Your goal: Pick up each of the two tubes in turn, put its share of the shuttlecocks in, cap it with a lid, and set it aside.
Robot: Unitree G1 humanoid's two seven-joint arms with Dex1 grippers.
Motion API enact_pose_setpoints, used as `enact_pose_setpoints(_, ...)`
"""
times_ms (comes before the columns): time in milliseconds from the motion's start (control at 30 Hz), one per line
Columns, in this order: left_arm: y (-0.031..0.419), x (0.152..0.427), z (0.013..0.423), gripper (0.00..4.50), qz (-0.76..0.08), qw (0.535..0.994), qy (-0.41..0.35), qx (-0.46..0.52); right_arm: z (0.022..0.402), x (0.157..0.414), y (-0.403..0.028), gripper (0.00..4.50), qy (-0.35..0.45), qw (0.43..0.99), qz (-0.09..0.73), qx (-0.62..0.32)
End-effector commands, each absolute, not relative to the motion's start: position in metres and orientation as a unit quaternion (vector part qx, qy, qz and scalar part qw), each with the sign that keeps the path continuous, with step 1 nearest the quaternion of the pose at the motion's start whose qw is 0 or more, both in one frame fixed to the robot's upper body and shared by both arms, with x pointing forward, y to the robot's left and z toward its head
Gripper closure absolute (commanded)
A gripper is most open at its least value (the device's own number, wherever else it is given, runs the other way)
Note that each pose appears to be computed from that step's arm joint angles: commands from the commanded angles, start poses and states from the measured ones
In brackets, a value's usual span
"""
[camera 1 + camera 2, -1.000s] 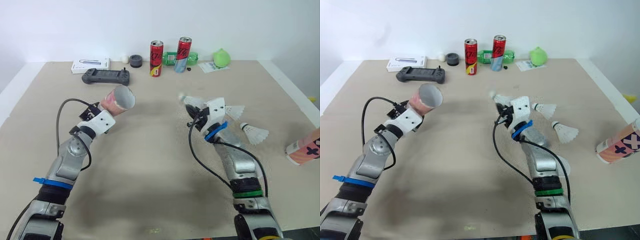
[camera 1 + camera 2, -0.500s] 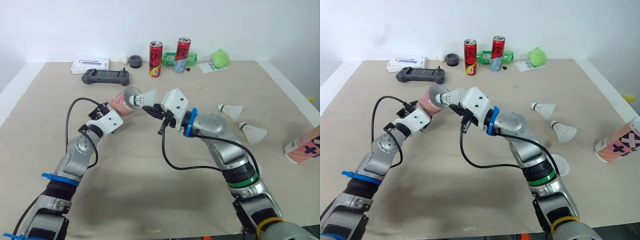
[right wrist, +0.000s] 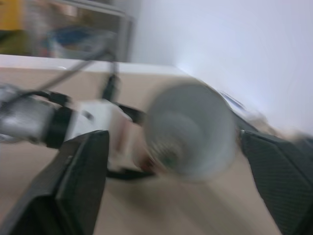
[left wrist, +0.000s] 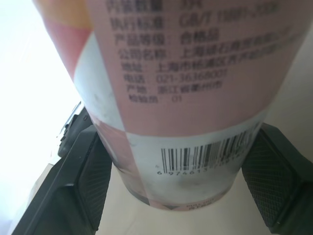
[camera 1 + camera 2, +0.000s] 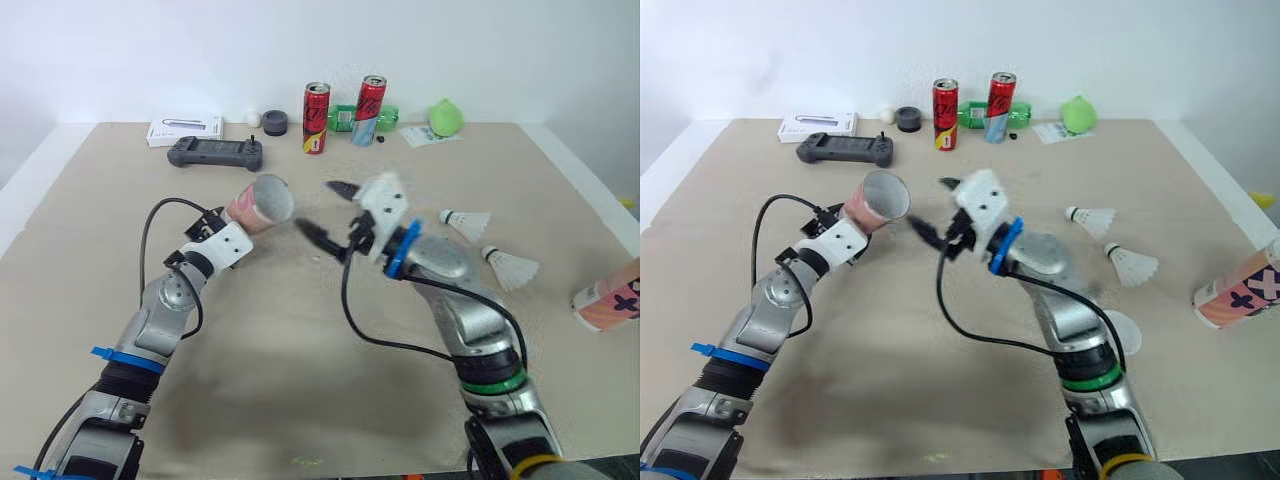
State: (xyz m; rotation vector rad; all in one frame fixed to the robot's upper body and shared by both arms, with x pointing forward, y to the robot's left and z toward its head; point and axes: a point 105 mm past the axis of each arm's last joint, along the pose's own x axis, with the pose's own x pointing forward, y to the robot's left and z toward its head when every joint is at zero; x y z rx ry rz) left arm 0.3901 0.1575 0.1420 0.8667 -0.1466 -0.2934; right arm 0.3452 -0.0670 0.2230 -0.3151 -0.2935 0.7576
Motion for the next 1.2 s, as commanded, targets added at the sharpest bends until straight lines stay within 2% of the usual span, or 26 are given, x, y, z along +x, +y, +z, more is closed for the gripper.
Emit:
enact_pose_setpoints(33,0.151,0.392,0.156,0.89,-0.145,0.892,-0.1,0.417,0.225,0.367,-0.171,0.06,-0.118,0.972,0.128,-0.158)
enact_pose_setpoints(100,0.148,0.392,0.156,0.89,-0.15,0.891,-0.102,0.416,0.233,0.361,-0.207,0.06,-0.121,0.98,0.065,-0.147)
enact_pose_setpoints(200,0.148,0.393,0.156,0.89,-0.151,0.891,-0.102,0.415,0.238,0.351,-0.234,0.06,-0.122,0.983,0.015,-0.134)
enact_pose_setpoints(367,0.143,0.395,0.152,0.89,-0.165,0.89,-0.101,0.412,0.204,0.301,-0.26,0.06,-0.061,0.993,0.011,-0.105)
enact_pose_setpoints(567,0.138,0.396,0.148,0.89,-0.172,0.891,-0.101,0.407,0.172,0.282,-0.287,0.06,0.02,0.995,-0.057,-0.085)
enact_pose_setpoints(867,0.137,0.395,0.146,0.89,-0.171,0.893,-0.101,0.403,0.138,0.287,-0.292,0.06,0.08,0.994,-0.054,-0.045)
enact_pose_setpoints(1200,0.146,0.392,0.15,0.89,-0.154,0.896,-0.1,0.404,0.13,0.322,-0.291,0.06,0.078,0.996,-0.041,-0.026)
